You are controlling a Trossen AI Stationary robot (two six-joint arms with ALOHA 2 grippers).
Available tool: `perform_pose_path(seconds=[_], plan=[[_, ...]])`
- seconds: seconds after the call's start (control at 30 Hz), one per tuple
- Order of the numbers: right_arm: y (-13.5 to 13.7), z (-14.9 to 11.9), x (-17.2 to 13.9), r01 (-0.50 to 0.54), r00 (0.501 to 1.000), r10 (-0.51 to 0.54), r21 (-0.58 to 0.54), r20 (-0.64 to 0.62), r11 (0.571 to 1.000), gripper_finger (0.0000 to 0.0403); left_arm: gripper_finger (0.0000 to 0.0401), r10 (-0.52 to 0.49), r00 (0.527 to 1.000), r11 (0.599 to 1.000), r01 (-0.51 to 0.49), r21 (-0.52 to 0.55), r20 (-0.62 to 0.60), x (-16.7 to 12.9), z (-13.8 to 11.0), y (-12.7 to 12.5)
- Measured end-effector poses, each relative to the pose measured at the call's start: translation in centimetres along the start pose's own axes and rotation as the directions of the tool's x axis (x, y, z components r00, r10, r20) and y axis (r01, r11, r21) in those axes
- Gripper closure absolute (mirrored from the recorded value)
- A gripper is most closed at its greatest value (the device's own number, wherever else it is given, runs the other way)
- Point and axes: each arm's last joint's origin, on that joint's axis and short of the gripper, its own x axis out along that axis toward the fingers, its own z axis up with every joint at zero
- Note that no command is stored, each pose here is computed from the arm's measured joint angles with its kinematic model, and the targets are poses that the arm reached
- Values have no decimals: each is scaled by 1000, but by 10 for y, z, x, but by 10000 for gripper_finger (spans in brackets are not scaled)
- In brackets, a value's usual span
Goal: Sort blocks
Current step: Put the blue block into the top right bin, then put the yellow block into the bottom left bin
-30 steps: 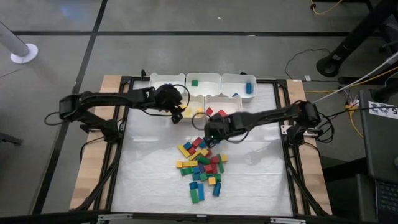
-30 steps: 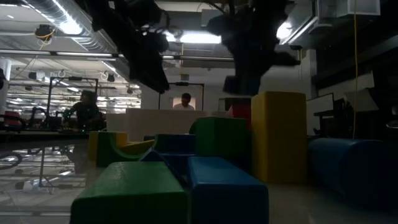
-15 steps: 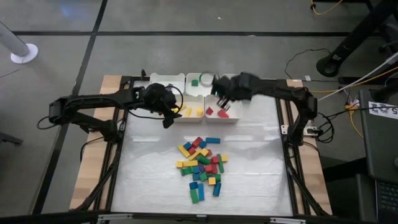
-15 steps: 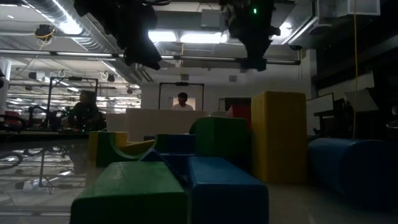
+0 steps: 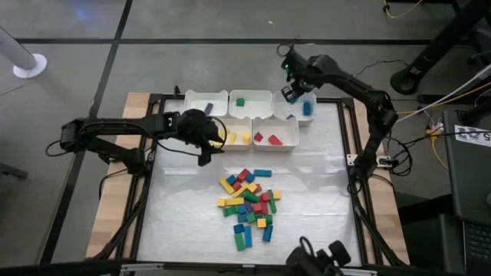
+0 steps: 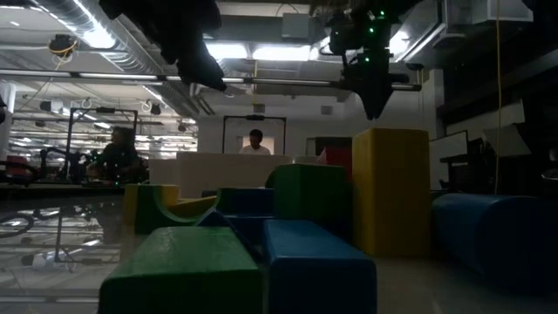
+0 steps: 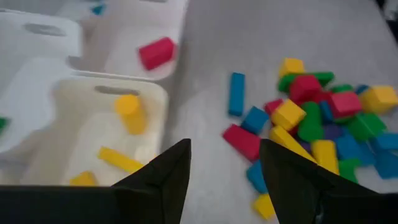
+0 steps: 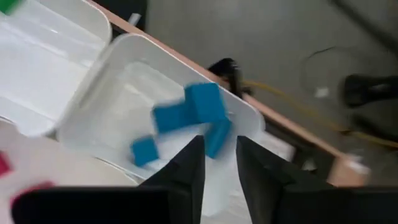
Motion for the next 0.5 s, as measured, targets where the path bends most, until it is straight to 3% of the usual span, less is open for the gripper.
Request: perform_pose_path(seconds=[0.13,0.4,0.5], plan=[[-14,9,6,-101,995,100,63,10,993,294,223,-61,997,998,62,17,-56,11,-10,-9],[-21,12,8,-97,995,96,90,24,991,290,223,-104,988,988,116,101,-113,36,-27,-21],[-20,12,8,-109,994,108,91,21,990,290,223,-159,976,973,181,145,-148,46,-36,-27]])
